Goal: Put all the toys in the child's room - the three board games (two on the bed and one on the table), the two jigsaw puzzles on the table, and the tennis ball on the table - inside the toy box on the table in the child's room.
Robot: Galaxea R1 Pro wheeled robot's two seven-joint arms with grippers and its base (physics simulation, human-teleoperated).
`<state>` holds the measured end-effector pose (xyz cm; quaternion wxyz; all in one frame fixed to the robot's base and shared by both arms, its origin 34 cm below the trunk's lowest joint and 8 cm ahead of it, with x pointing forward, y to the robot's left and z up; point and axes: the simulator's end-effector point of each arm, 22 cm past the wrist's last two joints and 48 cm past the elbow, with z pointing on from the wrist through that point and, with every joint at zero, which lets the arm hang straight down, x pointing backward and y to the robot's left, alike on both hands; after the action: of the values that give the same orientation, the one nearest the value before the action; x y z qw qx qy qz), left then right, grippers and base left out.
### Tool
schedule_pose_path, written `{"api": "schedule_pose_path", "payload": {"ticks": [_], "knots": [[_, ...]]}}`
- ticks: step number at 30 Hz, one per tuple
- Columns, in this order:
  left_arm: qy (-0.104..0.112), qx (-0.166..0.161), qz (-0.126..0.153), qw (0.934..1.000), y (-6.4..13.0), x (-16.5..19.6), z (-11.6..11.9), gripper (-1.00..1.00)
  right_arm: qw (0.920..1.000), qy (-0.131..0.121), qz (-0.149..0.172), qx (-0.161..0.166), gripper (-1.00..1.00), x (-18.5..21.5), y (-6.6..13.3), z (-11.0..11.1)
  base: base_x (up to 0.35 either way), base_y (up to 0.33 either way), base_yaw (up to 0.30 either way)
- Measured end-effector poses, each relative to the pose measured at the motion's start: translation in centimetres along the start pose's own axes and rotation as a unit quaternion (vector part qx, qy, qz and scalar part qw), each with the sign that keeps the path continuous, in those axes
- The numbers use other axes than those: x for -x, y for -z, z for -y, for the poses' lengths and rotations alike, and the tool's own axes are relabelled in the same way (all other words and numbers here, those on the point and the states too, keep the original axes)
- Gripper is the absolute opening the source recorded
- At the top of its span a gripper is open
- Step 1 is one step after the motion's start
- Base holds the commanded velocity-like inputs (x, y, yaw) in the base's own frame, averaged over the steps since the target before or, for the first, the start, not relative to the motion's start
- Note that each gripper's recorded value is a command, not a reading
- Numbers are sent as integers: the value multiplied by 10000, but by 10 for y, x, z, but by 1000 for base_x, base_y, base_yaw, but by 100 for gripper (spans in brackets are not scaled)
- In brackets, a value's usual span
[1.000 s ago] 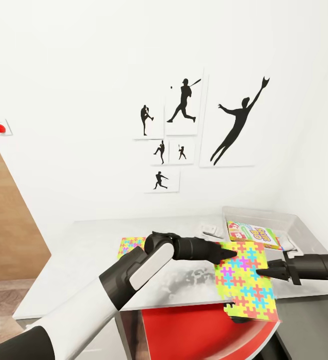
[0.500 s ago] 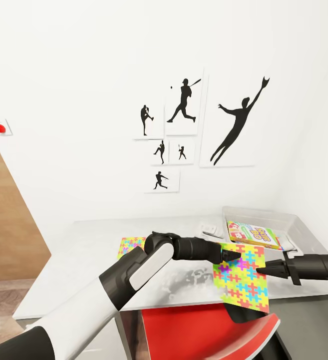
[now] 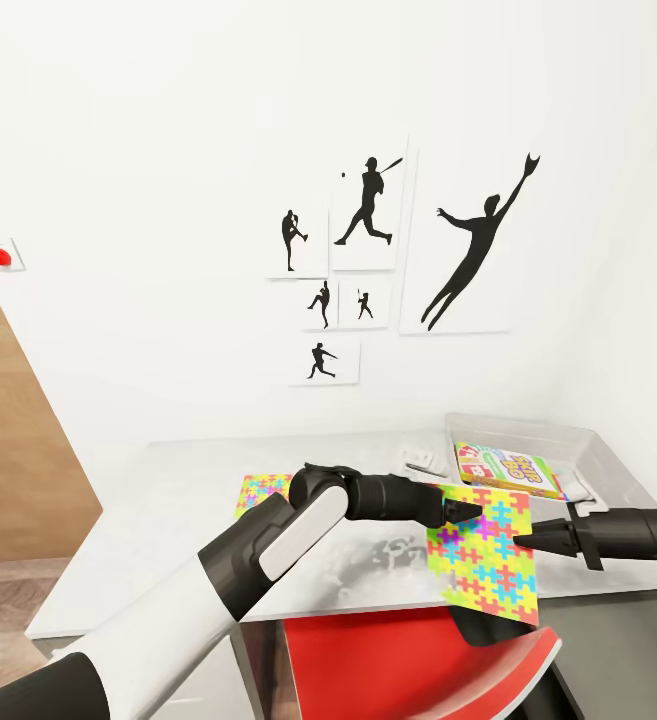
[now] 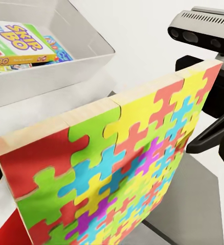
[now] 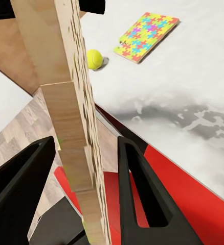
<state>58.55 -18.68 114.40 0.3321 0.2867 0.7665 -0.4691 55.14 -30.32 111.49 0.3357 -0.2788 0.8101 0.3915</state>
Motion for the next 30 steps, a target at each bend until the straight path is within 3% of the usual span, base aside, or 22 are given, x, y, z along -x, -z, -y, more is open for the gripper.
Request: {"api": "schedule_pose_path", "payload": {"ticks": [11, 14, 15, 18, 19, 23, 24, 27, 30], "knots": [[101, 66, 22, 9999, 3, -2, -10, 100, 10000, 9, 7, -32, -100, 1, 3, 1, 0, 0, 0], [391, 208, 205, 9988, 15, 2, -32, 100, 10000, 11, 25, -34, -100, 2, 5, 1, 0, 0, 0], [399, 206, 208, 9988, 15, 2, -32, 100, 10000, 11, 26, -35, -100, 2, 5, 1, 0, 0, 0], [871, 427, 544, 9938, 36, 8, -68, 100, 10000, 3, 74, -9, -100, 5, 8, 0, 0, 0, 0], [882, 424, 549, 9937, 37, 8, -68, 100, 10000, 4, 74, -10, -100, 5, 8, 0, 0, 0, 0], [1508, 735, 1007, 9807, 71, 8, -118, 100, 9999, 1, 114, -1, -100, 8, 15, 0, 0, 0, 0], [1517, 732, 1012, 9805, 71, 8, -118, 100, 9999, 1, 114, -1, -100, 8, 15, 0, 0, 0, 0], [1834, 970, 1253, 9702, 95, 3, -150, 100, 9999, -11, 143, -1, -100, 10, 23, 0, 0, 0, 0], [1978, 1110, 1374, 9642, 110, 0, -167, 100, 9998, -36, 182, 12, -100, 12, 27, 0, 0, 0, 0]]}}
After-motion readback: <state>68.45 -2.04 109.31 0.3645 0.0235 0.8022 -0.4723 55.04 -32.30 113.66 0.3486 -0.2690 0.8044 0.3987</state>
